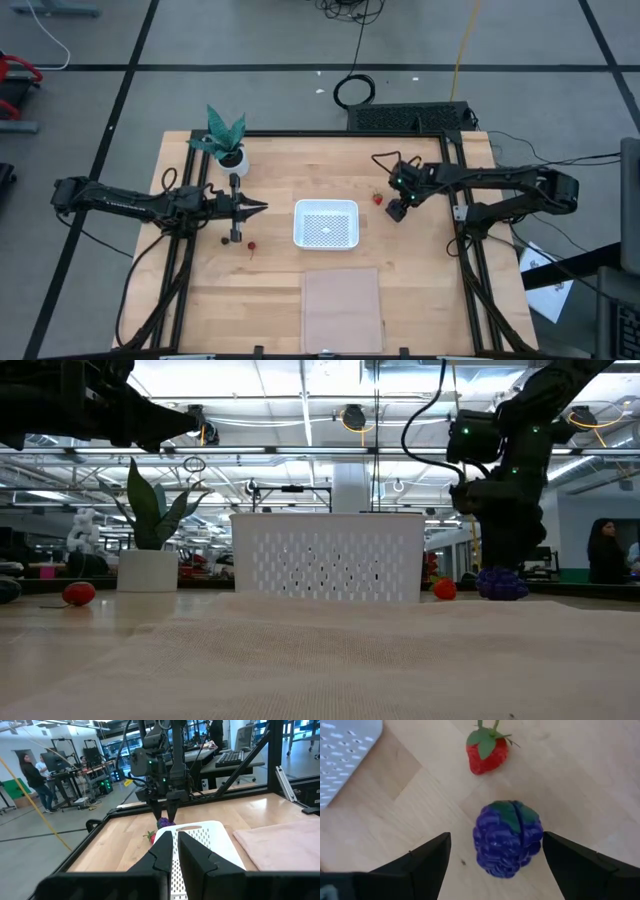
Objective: Pick and placing Produce into tupperware
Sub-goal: Put the purple grapes into the white bin
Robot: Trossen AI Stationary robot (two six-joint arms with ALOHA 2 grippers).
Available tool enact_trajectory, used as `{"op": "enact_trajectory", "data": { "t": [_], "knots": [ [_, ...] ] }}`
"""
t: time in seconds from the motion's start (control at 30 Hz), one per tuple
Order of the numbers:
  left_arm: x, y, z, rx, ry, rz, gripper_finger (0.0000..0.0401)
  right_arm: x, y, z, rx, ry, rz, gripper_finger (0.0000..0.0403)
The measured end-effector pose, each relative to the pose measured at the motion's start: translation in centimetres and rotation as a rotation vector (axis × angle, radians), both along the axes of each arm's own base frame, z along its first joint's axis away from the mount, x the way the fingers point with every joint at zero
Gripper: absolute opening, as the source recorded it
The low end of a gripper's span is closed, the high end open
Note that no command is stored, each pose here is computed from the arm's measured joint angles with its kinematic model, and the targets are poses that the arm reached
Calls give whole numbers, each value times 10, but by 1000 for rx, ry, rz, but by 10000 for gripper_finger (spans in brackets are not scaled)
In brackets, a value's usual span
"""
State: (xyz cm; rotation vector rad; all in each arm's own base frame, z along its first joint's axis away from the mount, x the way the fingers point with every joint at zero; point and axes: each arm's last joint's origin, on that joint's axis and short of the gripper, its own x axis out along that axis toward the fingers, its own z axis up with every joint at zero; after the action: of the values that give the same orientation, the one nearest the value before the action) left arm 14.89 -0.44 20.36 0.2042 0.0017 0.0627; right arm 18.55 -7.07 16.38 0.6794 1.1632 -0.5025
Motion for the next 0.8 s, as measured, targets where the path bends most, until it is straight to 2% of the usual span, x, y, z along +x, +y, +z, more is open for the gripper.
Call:
{"op": "enact_trajectory", "data": {
  "t": [0.43, 0.8],
  "knots": [
    [0, 0, 0, 1, 0, 0, 33, 0, 0, -23, -9, -30, -9, 306],
    [0, 0, 0, 1, -1, 0, 33, 3, -2, -35, -15, 10, 16, 296]
  ]
}}
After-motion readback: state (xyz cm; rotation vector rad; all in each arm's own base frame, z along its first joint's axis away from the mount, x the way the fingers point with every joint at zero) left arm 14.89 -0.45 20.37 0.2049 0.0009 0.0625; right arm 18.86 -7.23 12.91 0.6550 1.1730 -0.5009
